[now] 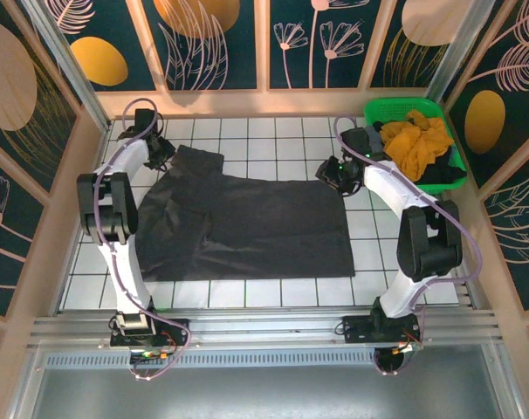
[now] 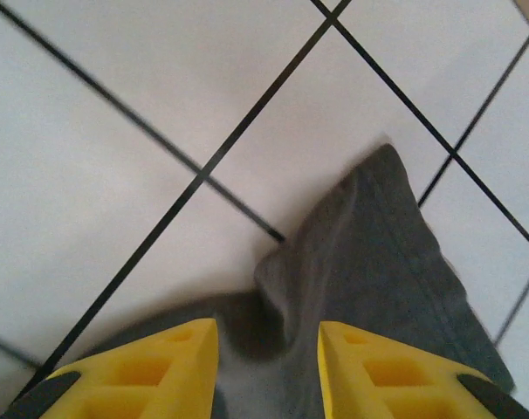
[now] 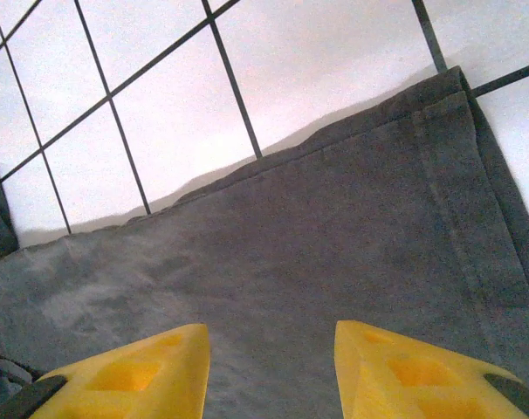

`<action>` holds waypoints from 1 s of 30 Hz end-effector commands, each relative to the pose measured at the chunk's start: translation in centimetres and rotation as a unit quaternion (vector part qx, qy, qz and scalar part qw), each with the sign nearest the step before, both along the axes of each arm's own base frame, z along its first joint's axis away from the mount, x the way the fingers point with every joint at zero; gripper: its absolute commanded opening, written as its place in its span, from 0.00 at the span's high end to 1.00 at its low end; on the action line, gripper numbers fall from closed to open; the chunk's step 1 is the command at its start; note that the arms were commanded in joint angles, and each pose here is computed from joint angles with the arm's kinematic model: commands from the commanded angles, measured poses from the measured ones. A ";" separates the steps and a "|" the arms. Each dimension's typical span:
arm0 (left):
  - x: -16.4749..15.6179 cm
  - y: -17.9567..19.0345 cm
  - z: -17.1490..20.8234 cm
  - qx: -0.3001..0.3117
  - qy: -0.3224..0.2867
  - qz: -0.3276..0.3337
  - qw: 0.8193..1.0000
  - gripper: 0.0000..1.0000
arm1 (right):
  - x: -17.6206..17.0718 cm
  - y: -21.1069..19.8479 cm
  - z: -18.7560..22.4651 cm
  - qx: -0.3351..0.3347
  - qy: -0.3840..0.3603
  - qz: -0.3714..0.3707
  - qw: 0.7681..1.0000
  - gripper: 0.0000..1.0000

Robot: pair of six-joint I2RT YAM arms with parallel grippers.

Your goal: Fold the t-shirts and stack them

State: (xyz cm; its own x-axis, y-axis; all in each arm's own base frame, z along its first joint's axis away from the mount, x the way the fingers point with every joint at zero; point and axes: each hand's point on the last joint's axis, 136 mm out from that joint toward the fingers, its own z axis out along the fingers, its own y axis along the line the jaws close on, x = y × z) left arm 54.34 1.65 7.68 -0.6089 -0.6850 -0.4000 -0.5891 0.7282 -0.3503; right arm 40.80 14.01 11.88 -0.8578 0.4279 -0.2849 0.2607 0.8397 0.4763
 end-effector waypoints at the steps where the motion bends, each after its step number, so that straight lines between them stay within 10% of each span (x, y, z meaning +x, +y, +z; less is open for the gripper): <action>1: 4.2 0.8 1.6 0.040 -0.053 -0.034 0.997 0.65 | 0.5 0.4 0.6 0.009 -0.009 0.011 1.000 0.57; 16: 9.0 -0.4 -3.5 0.166 -0.013 -0.049 0.985 0.41 | -1.5 -0.6 -0.6 0.008 0.007 -0.010 1.000 0.57; 30: 6.8 -2.3 -9.1 0.188 0.085 -0.065 0.976 0.41 | -2.4 -0.1 -0.7 0.026 0.011 -0.005 1.000 0.57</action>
